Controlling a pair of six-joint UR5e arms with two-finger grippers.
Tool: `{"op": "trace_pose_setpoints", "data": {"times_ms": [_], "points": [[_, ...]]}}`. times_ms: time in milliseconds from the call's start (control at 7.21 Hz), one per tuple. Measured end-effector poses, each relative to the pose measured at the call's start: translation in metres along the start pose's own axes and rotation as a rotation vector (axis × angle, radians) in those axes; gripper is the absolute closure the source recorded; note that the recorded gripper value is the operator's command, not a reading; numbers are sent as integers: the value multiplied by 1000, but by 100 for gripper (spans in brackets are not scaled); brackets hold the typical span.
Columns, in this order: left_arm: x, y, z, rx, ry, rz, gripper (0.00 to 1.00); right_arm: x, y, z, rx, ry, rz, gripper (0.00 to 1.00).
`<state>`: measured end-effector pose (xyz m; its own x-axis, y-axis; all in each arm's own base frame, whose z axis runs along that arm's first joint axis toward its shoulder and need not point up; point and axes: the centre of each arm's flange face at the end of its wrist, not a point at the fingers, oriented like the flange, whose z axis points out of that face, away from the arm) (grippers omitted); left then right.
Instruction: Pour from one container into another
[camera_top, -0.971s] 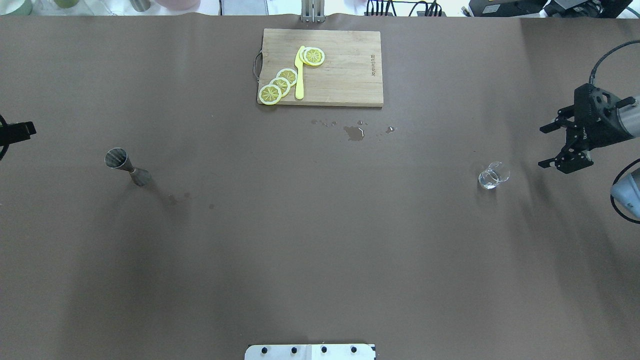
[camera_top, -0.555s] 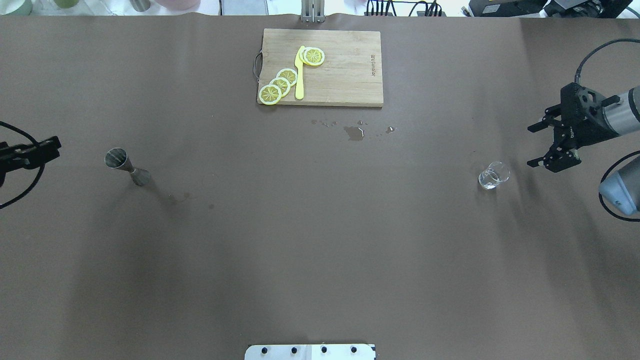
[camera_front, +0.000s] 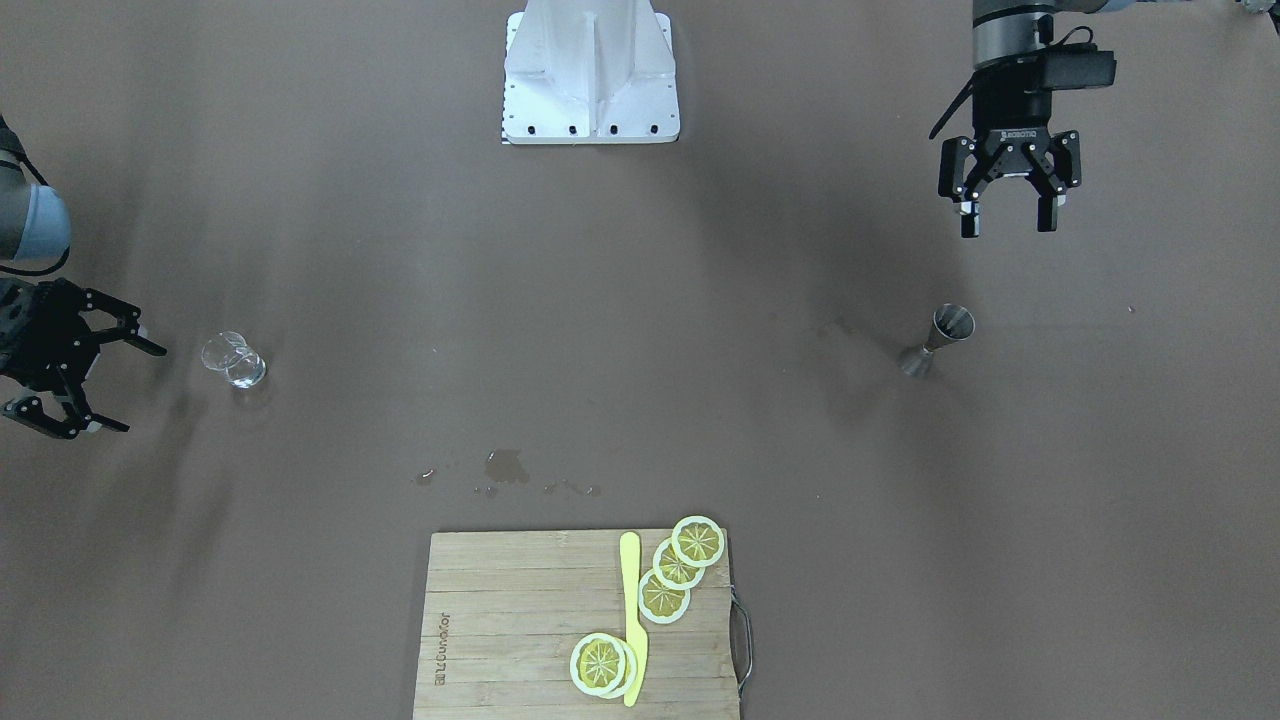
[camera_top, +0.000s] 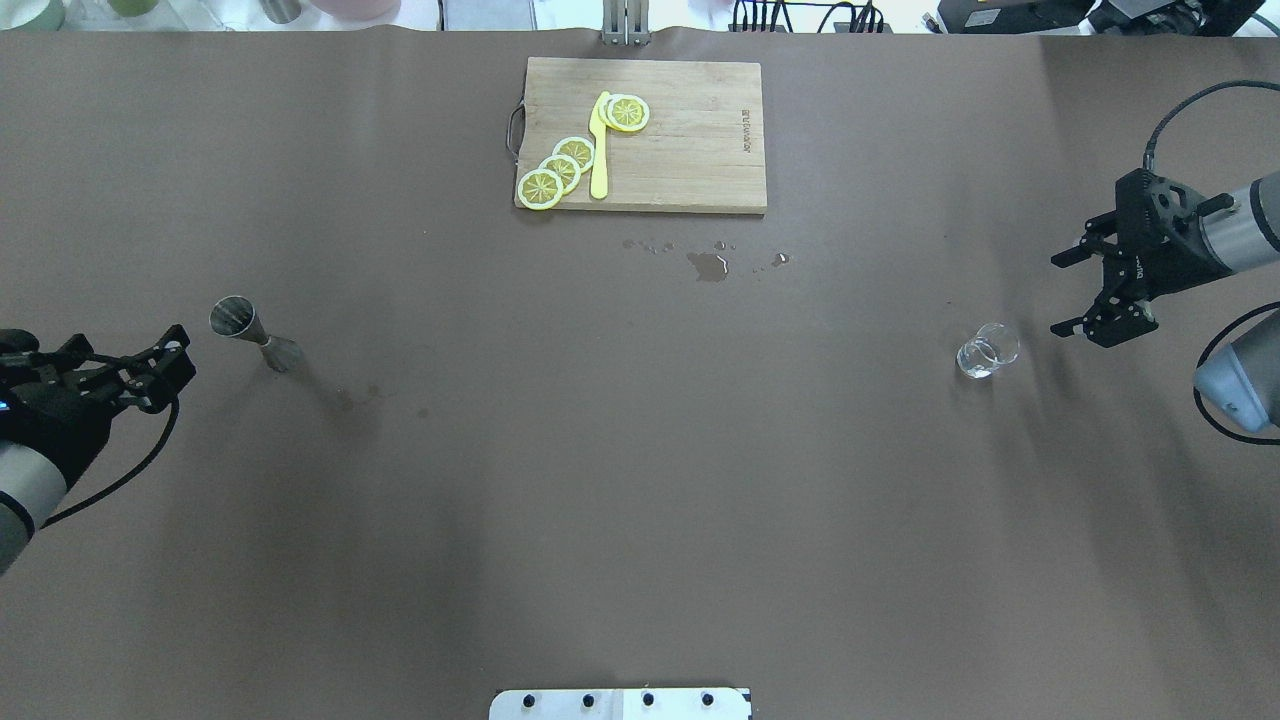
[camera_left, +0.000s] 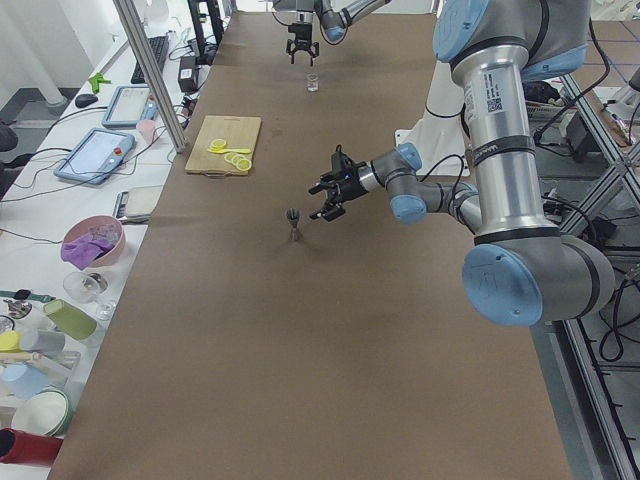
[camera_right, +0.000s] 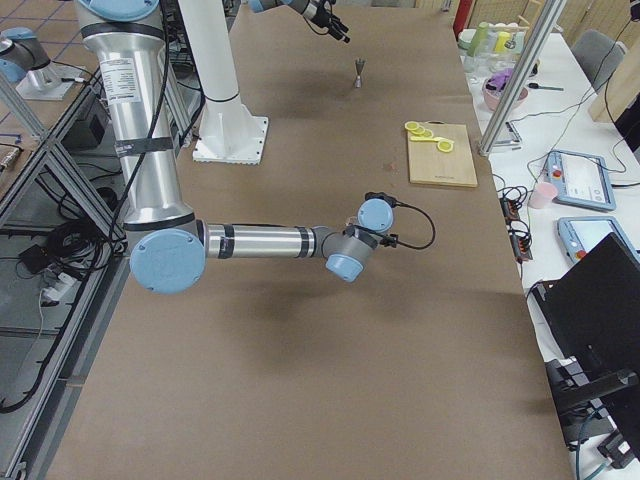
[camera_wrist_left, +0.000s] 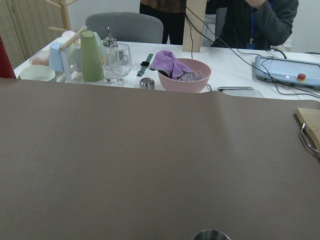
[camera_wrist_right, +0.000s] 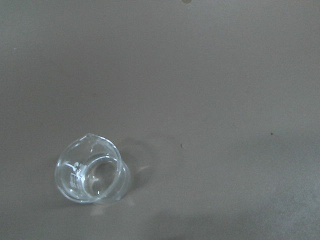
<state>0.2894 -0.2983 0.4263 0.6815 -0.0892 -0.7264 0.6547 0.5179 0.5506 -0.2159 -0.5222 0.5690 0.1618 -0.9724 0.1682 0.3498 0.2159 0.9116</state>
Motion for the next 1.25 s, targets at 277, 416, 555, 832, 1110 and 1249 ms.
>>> {"op": "trace_pose_setpoints", "data": {"times_ms": [277,416,555,832,1110,1249], "points": [[14,41,15,87,1,8,3,-2,-6,-2,8,0,-11,0],[28,61,24,125,7,11,3,-6,-11,-2,23,-3,-34,0],[39,76,32,152,9,14,3,-12,-14,0,43,-8,-64,0],[51,93,44,175,7,21,3,-21,-13,6,91,-19,-126,0],[50,109,57,177,5,25,3,-26,-8,9,123,-21,-168,0],[46,117,62,176,6,24,3,-28,-5,9,137,-27,-181,0]]}}
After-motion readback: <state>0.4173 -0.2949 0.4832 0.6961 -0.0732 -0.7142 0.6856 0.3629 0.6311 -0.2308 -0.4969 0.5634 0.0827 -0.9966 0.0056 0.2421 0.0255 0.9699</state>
